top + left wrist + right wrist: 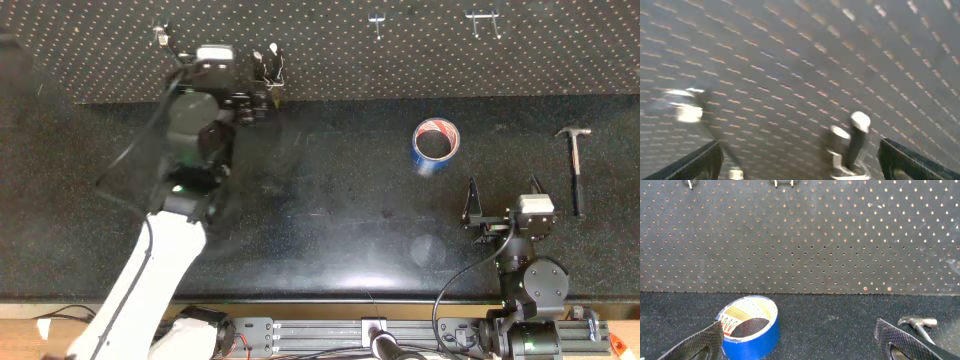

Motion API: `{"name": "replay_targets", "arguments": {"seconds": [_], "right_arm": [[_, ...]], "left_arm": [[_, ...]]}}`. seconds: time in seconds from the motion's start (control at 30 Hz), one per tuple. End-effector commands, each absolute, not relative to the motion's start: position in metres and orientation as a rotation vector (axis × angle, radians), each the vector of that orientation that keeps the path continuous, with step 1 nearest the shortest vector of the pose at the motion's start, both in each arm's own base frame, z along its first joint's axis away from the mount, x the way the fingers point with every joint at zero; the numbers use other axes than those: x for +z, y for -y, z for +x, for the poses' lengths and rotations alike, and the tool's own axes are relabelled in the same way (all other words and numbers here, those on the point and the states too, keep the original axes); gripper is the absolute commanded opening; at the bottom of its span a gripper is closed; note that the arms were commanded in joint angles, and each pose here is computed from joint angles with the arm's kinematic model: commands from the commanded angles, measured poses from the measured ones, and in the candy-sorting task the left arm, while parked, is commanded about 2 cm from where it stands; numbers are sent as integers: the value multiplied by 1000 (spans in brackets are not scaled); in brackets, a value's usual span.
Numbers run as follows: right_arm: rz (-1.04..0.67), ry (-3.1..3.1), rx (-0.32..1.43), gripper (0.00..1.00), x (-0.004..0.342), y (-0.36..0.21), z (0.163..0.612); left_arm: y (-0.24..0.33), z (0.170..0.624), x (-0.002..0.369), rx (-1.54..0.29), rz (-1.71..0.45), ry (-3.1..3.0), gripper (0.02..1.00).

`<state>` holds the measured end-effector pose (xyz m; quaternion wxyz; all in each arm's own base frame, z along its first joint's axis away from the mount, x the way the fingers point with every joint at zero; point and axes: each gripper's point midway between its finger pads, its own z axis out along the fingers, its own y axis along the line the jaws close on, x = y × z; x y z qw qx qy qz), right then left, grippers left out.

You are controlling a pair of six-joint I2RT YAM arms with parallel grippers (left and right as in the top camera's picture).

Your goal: Place Tools Onto Pegboard

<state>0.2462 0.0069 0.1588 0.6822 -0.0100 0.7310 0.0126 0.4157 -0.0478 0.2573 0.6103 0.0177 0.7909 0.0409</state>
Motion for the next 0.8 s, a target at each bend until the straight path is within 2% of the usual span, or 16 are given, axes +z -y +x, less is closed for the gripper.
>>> {"name": "replay_targets", "arguments": {"seconds": [0.03,0.1,0.2,0.3,0.5,0.7,0.8], "right_arm": [[-21,-1643,16,980,157,-5,246],[-21,-1643,16,980,157,-5,246],[-21,-1643,16,980,157,-5,246],[-21,-1643,16,980,157,-5,246],[-21,-1643,16,982,157,-5,246],[-21,-1643,16,980,157,-5,246],[-21,-1643,16,980,157,-5,246]], "left_arm": [[7,366,303,51,0,-1676,996],[-8,340,294,48,-10,-1651,996],[-32,306,269,31,-151,-1613,996],[-35,282,256,43,-159,-1563,996],[-27,251,228,24,-129,-1462,993],[-7,245,202,-37,-69,-1459,996],[-6,247,171,-42,-71,-1586,996]]}}
